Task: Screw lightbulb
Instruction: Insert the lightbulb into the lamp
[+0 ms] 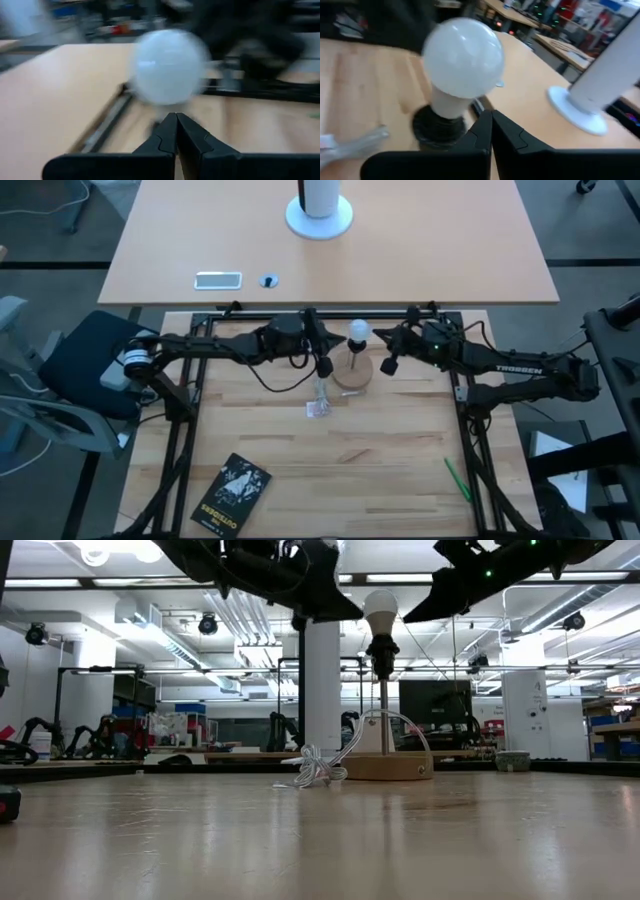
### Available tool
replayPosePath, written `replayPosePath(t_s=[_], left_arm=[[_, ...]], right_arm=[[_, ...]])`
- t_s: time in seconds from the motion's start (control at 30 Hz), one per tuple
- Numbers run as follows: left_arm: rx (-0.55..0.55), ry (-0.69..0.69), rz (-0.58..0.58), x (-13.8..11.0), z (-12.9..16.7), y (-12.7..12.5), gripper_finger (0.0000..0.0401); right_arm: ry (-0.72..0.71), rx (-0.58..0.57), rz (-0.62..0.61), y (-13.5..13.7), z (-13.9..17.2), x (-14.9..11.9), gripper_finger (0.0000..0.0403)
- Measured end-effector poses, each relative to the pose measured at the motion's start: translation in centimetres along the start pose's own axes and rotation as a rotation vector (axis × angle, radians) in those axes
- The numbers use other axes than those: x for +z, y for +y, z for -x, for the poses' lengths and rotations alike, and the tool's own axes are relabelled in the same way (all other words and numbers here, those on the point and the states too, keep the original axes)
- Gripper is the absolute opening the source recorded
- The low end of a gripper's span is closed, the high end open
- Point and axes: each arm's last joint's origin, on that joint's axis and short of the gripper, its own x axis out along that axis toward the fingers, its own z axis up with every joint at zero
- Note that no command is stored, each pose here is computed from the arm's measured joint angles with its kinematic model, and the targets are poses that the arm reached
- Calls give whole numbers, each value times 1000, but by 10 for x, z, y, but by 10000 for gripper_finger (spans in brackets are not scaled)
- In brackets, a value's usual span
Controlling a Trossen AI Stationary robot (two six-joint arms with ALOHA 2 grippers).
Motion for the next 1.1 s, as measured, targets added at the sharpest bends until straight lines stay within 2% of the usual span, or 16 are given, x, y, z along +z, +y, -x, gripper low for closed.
replayPosePath(t_s=[0.07, 0.2, 0.53, 0.7, 0.83, 1.0, 1.1], left_arm=[[-39, -37, -9, 2, -1, -1, 0], [-24, -81, -15, 6, -1, 3, 0], [15, -69, -20, 2, -4, 7, 0], [81, -51, -17, -2, -8, 10, 0], [72, -27, -18, -7, -11, 8, 0], [93, 11, -9, -8, -8, 9, 0], [55, 32, -4, -6, -4, 6, 0]], right_arm=[[-9, -22, 9, -3, -3, 0, 0], [-67, 9, 12, -6, -7, 3, 0], [-80, 76, -5, 0, -6, 4, 0], [-84, 134, -17, 9, -2, 6, 0], [-78, 169, -19, 14, -2, 5, 0], [-41, 89, -17, 11, 1, 4, 0], [-9, 45, -4, 9, 4, 2, 0]])
